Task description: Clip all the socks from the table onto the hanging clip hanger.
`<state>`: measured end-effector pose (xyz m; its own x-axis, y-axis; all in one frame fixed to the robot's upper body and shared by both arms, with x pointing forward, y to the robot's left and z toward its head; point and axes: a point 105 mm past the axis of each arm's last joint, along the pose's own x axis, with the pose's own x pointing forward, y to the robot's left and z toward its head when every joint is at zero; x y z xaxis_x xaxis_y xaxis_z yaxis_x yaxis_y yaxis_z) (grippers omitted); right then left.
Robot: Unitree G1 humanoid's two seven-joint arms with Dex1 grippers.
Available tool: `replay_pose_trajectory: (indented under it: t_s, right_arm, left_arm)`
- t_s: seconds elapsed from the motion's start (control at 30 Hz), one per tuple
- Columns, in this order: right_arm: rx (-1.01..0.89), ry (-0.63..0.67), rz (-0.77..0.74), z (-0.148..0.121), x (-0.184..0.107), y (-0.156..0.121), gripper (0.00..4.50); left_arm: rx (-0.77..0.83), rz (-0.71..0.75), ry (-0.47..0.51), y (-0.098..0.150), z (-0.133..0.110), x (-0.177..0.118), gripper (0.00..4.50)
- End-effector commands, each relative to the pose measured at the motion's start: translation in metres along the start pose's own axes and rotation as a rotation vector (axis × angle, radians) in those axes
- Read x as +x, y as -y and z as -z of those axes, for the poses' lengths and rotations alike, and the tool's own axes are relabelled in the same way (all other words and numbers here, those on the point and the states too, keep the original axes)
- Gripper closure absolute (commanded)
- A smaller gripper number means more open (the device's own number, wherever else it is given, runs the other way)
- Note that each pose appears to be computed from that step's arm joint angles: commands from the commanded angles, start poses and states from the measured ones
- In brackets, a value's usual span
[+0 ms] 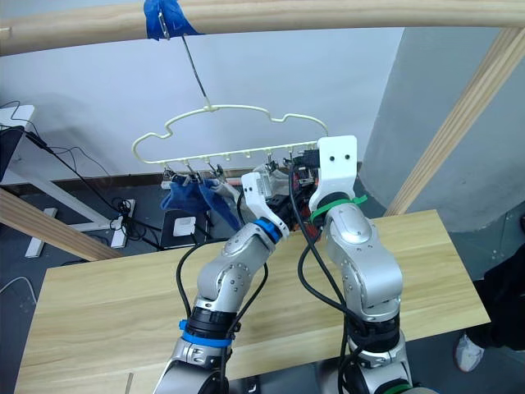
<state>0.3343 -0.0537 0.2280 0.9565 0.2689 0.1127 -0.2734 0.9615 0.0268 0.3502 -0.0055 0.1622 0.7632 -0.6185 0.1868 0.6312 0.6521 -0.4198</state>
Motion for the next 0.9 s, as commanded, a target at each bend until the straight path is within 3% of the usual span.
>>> replay_pose_trajectory:
  t_s: [0.03, 0.07, 0.37, 0.57, 0.7, 0.8, 0.9]
  right_arm:
    - [0.006, 0.066, -0.035, -0.016, -0.010, -0.003, 1.43]
    - [0.005, 0.067, -0.043, -0.016, -0.012, -0.002, 1.43]
    - [-0.031, 0.046, -0.173, -0.016, -0.033, -0.001, 1.43]
    - [-0.135, 0.009, -0.252, -0.010, -0.045, 0.013, 1.43]
    - [-0.201, -0.010, -0.313, -0.010, -0.051, 0.023, 1.43]
    - [-0.261, -0.028, -0.393, -0.010, -0.055, 0.030, 0.95]
    - [-0.308, -0.058, -0.473, -0.008, -0.061, 0.035, 0.02]
  left_arm:
    - [0.009, 0.048, 0.037, 0.018, 0.001, -0.002, 4.38]
    - [0.045, 0.064, 0.040, 0.018, 0.000, -0.003, 4.38]
    - [0.289, 0.172, -0.066, 0.014, 0.015, -0.016, 1.69]
    - [0.378, 0.285, -0.191, 0.013, 0.027, -0.050, 0.03]
    - [0.487, 0.351, -0.260, 0.009, 0.024, -0.082, 0.03]
    - [0.574, 0.350, -0.293, -0.007, 0.005, -0.109, 0.00]
    - [0.650, 0.348, -0.327, -0.022, -0.015, -0.132, 0.00]
